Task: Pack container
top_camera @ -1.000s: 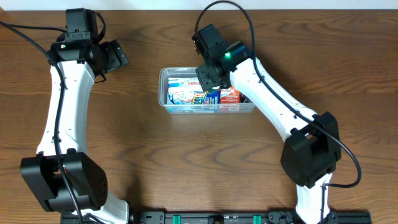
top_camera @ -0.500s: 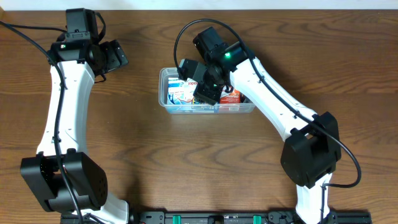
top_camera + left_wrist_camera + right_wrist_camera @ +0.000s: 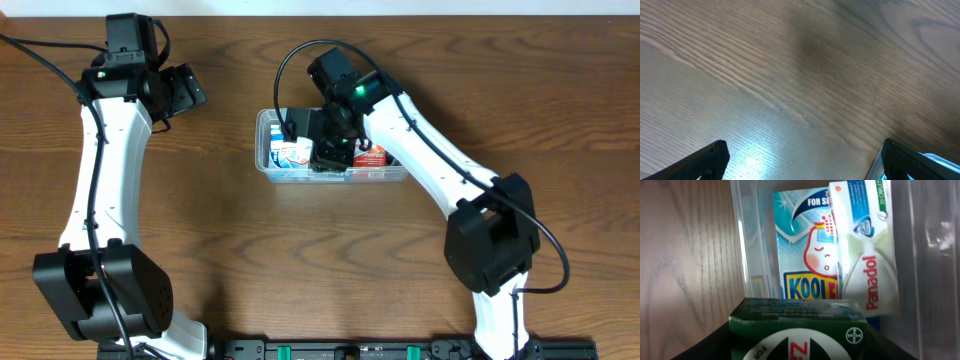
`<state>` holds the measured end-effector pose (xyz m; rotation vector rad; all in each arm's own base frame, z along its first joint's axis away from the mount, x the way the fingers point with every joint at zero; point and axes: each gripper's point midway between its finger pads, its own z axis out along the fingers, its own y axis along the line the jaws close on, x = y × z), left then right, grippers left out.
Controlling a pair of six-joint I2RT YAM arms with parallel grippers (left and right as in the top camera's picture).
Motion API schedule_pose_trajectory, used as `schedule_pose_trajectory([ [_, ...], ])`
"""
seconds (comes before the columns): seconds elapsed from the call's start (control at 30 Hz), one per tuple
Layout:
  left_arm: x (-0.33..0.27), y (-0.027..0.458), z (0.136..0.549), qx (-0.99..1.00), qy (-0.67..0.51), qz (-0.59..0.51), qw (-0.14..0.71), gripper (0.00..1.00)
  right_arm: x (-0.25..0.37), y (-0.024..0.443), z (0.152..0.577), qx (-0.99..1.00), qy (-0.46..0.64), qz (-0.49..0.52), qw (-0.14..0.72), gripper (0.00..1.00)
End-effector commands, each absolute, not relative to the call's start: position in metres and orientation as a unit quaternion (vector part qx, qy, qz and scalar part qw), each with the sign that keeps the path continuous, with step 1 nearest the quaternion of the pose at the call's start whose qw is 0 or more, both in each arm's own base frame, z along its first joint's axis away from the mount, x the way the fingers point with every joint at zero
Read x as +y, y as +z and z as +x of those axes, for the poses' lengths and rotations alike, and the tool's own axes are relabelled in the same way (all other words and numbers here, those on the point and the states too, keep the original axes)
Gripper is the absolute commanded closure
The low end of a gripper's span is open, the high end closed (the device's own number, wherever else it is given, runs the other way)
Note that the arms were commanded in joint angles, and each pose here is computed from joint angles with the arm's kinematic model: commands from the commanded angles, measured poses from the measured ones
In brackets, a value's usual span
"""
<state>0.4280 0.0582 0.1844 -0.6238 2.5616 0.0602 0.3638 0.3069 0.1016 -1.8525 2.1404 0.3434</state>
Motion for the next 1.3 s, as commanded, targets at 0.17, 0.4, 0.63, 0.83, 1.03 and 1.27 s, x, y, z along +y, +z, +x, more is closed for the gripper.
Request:
schedule_pose_trajectory([
  [0.17,0.060,0.184,0.429,0.940,0.025,-0.232,0.249,0.02,0.337,0.072,0.347,0.709,0.133,-0.680,0.132,0.42],
  [0.4,0.060,0.184,0.429,0.940,0.025,-0.232,0.249,0.02,0.342,0.063,0.351,0.707,0.132,-0.681,0.135,0.42],
  [0.63,0.060,0.184,0.429,0.940,0.025,-0.232,0.249,0.02,0.344,0.064,0.360,0.706,0.119,-0.682,0.152,0.41],
  [0.83,0.060,0.184,0.429,0.940,0.025,-0.232,0.249,0.02,0.344,0.064,0.360,0.698,0.116,-0.690,0.152,0.41],
  [1.03,0.060,0.184,0.429,0.940,0.025,-0.232,0.249,0.02,0.343,0.063,0.360,0.687,0.113,-0.702,0.152,0.40],
  [1.27,0.060,0.184,0.429,0.940,0.025,-0.232,0.249,0.02,0.339,0.062,0.361,0.687,0.101,-0.705,0.147,0.37],
])
